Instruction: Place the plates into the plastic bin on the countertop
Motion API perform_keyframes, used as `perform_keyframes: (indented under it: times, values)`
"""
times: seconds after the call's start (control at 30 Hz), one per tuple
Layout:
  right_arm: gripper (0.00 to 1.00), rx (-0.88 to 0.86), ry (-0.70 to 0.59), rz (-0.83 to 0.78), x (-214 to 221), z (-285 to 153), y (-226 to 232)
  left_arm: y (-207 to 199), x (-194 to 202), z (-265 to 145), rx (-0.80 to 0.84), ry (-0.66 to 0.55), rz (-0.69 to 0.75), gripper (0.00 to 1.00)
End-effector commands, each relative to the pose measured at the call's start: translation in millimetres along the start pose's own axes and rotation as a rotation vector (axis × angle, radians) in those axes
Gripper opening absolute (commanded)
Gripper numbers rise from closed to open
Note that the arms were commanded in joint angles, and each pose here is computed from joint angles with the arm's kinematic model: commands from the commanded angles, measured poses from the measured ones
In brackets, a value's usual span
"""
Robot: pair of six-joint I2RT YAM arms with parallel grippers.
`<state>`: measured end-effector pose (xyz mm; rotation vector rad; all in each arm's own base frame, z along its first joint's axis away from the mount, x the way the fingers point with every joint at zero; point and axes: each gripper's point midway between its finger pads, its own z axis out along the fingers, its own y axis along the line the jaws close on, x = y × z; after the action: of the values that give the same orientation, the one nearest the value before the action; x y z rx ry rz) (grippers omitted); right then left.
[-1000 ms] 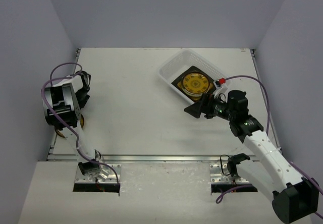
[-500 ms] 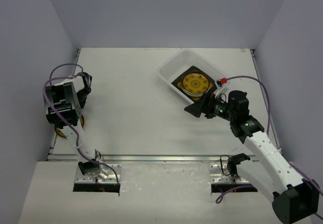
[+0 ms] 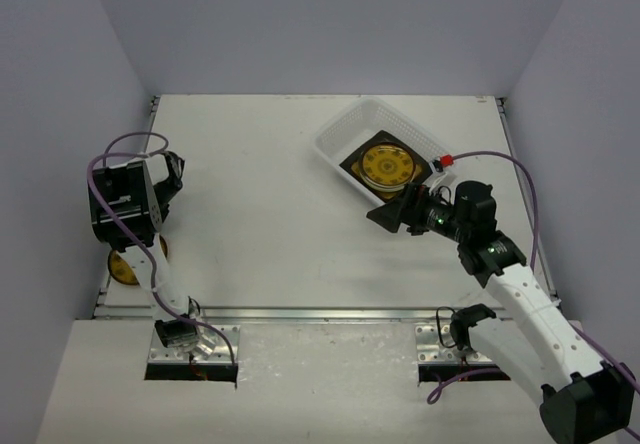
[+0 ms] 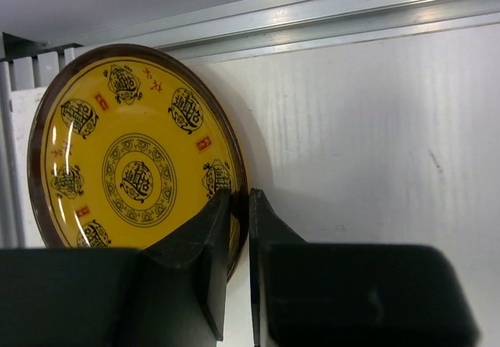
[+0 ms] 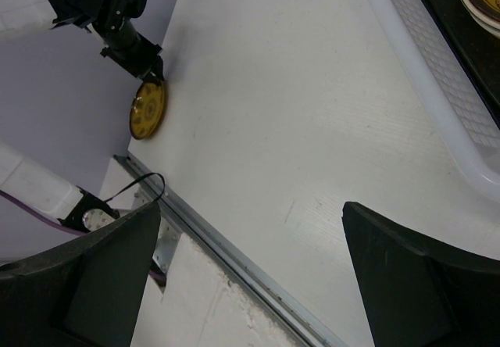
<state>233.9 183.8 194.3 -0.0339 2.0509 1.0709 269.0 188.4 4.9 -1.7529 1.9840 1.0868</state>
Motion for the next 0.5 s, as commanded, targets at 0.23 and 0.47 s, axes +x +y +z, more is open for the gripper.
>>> perform_keyframes:
  times: [0.23, 0.47]
  values:
    - [0.99, -0.047, -0.059, -0.042, -21.8, -1.1, 16.9, -24.7, 30.2, -40.2, 0.233, 0.064, 0.043, 0.00]
    - [0.99, -0.036, -0.075, -0.057, -24.9, -4.2, 17.2, -61.1, 36.9, -106.4, 0.532, -0.109, 0.162, 0.00]
